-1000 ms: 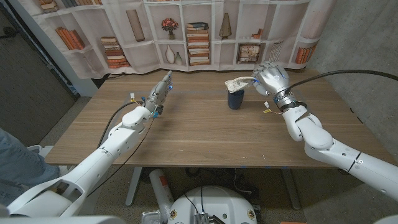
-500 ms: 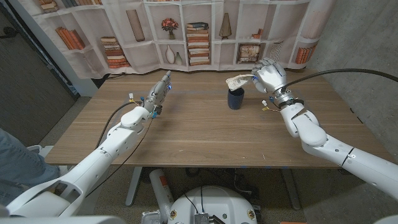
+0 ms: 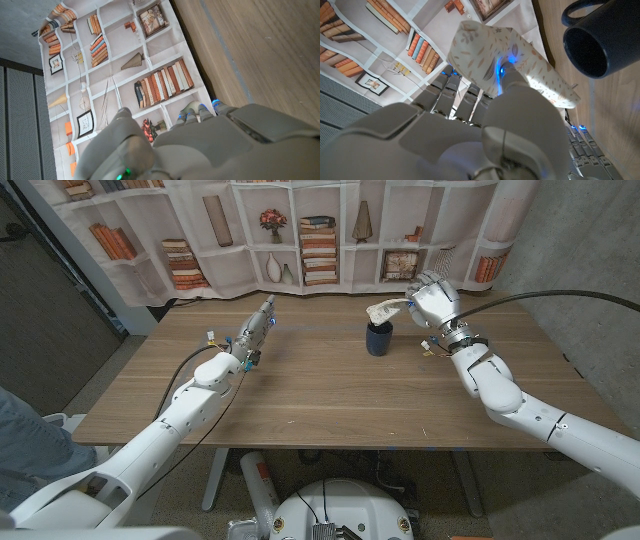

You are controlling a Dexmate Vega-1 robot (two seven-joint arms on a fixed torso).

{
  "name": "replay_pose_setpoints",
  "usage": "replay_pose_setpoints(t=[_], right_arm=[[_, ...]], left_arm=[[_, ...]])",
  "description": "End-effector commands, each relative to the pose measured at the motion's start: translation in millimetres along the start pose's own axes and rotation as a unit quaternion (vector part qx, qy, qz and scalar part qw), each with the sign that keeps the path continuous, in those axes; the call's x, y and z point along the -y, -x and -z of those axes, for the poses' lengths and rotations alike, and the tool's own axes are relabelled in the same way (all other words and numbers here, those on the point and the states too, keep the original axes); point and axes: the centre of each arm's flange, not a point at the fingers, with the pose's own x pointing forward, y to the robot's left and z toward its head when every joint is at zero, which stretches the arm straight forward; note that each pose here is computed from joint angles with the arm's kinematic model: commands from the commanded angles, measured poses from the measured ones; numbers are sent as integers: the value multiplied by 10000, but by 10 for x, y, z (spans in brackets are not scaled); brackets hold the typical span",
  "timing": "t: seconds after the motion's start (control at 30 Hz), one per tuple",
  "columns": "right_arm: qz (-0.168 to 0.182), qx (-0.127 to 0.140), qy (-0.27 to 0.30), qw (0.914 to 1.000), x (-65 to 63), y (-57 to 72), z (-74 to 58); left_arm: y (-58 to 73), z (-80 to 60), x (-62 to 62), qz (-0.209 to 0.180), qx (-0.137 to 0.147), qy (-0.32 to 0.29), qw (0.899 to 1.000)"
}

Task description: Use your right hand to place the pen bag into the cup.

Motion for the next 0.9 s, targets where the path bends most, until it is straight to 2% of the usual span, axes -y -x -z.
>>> replay_pose_setpoints(t=[0.03,0.47,0.9], right_arm=[[-88,216,410,9989,-90,-14,-19],[-173,329,591,9976,-162,-37,-26],[-213,582,716,9955,-225,-41,-89]], left_arm=[[4,33,32,43,-21,70,10000],[10,9,36,44,3,40,10000],[-1,39,21,42,-18,68,10000]])
